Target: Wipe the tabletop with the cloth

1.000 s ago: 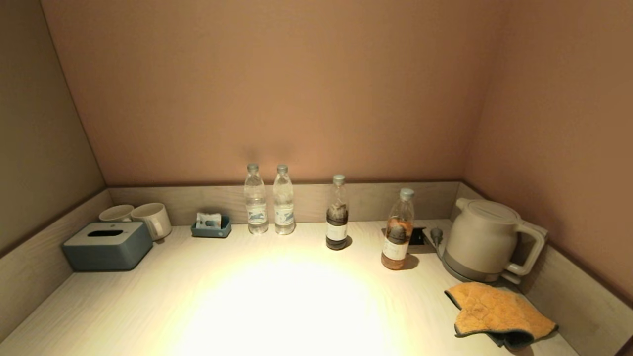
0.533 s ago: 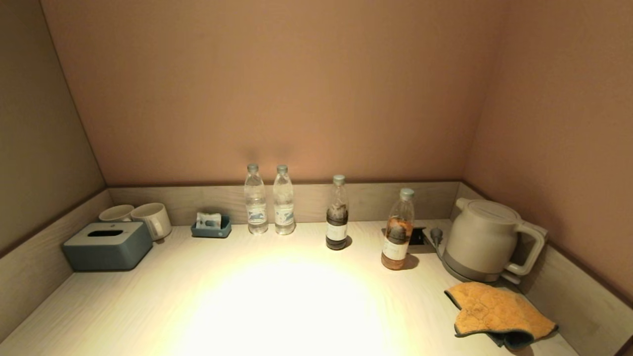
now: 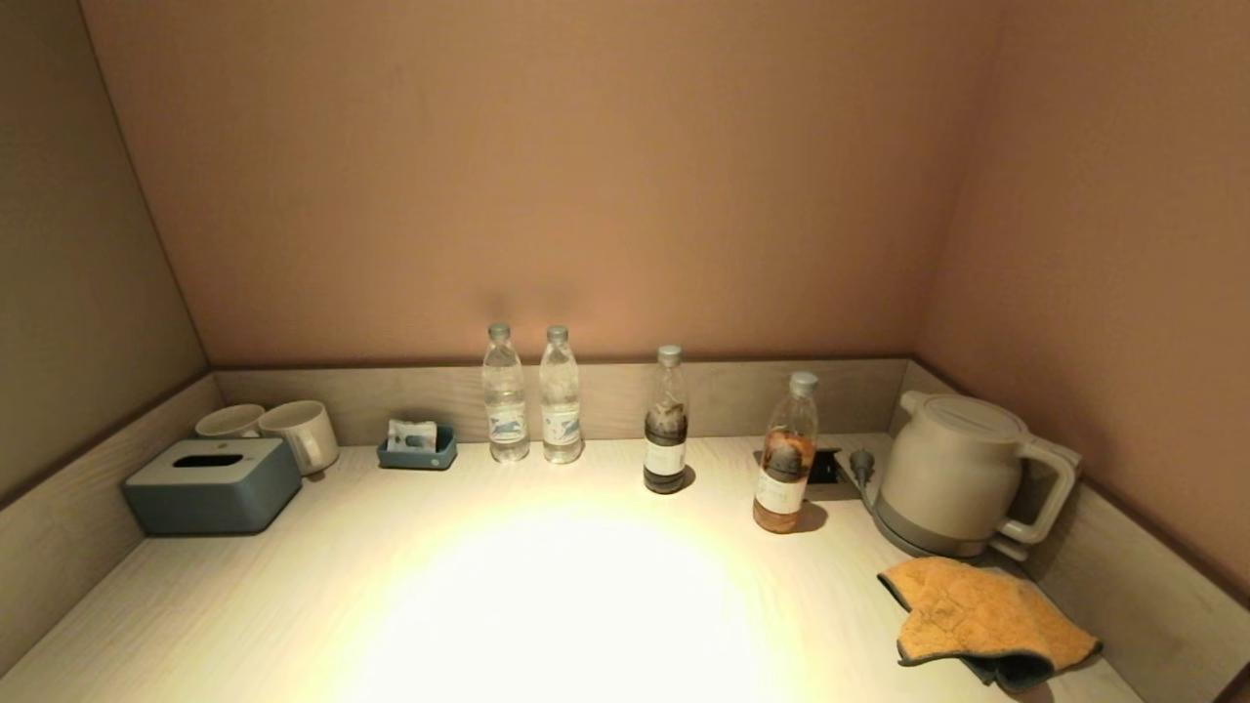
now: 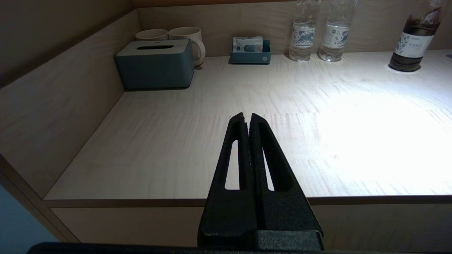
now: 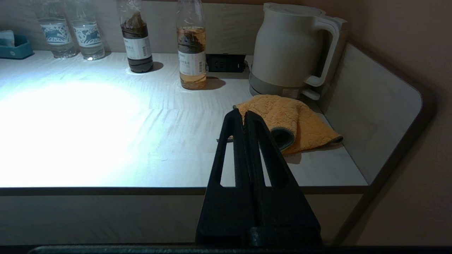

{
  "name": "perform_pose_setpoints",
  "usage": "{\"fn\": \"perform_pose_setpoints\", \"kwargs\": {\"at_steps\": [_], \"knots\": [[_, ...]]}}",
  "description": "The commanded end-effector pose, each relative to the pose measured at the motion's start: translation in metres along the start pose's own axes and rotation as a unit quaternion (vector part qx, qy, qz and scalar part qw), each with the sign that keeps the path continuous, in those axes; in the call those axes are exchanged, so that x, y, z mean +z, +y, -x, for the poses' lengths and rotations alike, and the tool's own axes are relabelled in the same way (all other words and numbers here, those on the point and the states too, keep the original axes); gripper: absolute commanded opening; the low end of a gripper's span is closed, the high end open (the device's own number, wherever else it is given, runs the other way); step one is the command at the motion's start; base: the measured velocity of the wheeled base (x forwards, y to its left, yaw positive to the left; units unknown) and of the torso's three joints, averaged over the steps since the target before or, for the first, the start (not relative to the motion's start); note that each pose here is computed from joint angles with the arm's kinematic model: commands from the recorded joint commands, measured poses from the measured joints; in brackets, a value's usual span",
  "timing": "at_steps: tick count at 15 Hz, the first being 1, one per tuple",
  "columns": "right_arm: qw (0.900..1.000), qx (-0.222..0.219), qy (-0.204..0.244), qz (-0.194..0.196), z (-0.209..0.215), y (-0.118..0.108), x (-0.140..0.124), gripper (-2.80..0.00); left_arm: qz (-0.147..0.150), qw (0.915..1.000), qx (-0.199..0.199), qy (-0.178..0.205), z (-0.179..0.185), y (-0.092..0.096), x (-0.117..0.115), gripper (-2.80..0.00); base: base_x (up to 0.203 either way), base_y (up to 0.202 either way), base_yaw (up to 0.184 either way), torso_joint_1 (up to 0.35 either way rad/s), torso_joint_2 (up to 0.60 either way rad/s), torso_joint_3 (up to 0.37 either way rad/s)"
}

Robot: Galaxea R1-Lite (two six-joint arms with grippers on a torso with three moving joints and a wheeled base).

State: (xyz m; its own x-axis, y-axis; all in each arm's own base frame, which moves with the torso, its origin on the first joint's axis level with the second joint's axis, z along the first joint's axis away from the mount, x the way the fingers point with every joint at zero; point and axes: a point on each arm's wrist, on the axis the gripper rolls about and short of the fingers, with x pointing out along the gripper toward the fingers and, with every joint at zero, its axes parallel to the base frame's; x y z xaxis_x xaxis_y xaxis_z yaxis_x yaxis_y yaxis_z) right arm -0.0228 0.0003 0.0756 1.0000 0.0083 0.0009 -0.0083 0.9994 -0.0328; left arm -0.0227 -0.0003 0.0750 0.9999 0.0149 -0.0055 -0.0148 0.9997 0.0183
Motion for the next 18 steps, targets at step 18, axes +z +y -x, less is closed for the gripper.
{"fn": "perform_pose_setpoints", "kwargs": {"at_steps": [18], "knots": [[1.000, 0.000, 0.000, -0.010, 0.0000, 0.0000, 0.0000, -2.80, 0.000, 1.0000, 0.000, 0.000, -0.0001, 0.0000, 0.0000, -2.80, 0.000, 0.000, 0.000, 0.000, 0.00, 0.000]]}}
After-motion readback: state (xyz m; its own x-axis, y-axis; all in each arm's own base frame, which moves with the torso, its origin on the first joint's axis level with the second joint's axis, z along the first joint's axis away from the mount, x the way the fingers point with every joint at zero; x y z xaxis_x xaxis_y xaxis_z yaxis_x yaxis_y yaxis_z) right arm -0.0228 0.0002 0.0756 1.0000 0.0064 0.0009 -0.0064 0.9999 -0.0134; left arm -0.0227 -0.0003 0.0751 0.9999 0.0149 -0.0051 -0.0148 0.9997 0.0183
